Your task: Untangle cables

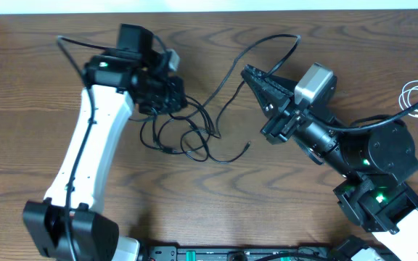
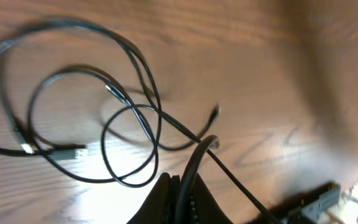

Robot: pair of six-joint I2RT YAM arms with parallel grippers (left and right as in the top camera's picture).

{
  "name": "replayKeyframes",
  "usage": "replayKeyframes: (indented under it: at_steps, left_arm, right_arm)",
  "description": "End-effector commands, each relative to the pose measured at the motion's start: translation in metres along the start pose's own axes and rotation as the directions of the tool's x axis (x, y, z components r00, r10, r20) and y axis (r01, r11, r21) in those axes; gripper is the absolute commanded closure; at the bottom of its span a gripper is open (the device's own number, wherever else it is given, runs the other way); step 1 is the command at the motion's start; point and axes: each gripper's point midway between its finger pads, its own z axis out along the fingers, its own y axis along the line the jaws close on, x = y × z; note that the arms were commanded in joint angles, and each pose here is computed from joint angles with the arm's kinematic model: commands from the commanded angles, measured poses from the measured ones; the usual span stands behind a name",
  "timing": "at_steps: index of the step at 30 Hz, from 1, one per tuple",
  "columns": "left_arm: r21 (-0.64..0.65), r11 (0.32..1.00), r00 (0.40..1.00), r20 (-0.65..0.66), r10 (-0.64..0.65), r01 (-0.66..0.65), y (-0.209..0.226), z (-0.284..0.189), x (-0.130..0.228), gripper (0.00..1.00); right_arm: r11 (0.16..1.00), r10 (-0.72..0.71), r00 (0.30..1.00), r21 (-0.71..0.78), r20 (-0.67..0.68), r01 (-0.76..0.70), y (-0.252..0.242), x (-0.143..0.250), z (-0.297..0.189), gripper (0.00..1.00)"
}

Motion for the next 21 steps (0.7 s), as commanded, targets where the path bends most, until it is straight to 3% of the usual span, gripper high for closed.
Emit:
replayKeyframes:
  at_steps: [1, 8, 15, 19, 21]
  left_arm:
    - [0.03, 0.998, 0.995, -0.085, 0.049, -0.046, -0.012, 0.022, 0.016, 0.92]
    - [0.048, 0.991, 0.977, -0.168, 0.133, -0.127, -0.037, 0.056, 0.034, 0.93]
    - [0.051, 0.981, 0.957, -0.215, 0.192, -0.185, -0.053, 0.078, 0.047, 0.91]
    - [0.048, 0.973, 0.947, -0.221, 0.232, -0.227, -0.054, 0.087, 0.047, 0.72]
    - [0.048, 0.972, 0.945, -0.23, 0.233, -0.228, -0.054, 0.091, 0.048, 0.69]
  right_arm:
    - [0.995, -0.057, 0.998, 0.079, 0.015, 0.056, -0.014, -0.01, 0.0, 0.99]
    - [0.995, -0.053, 0.999, 0.085, -0.007, 0.053, -0.017, -0.004, 0.001, 0.99]
    - [0.984, -0.015, 0.992, 0.174, -0.126, 0.037, -0.042, 0.026, -0.006, 0.99]
    - [0.97, 0.08, 0.985, 0.242, -0.155, -0.041, -0.06, 0.037, -0.013, 0.99]
    - [0.958, 0.126, 0.98, 0.274, -0.154, -0.081, -0.069, 0.04, -0.016, 0.99]
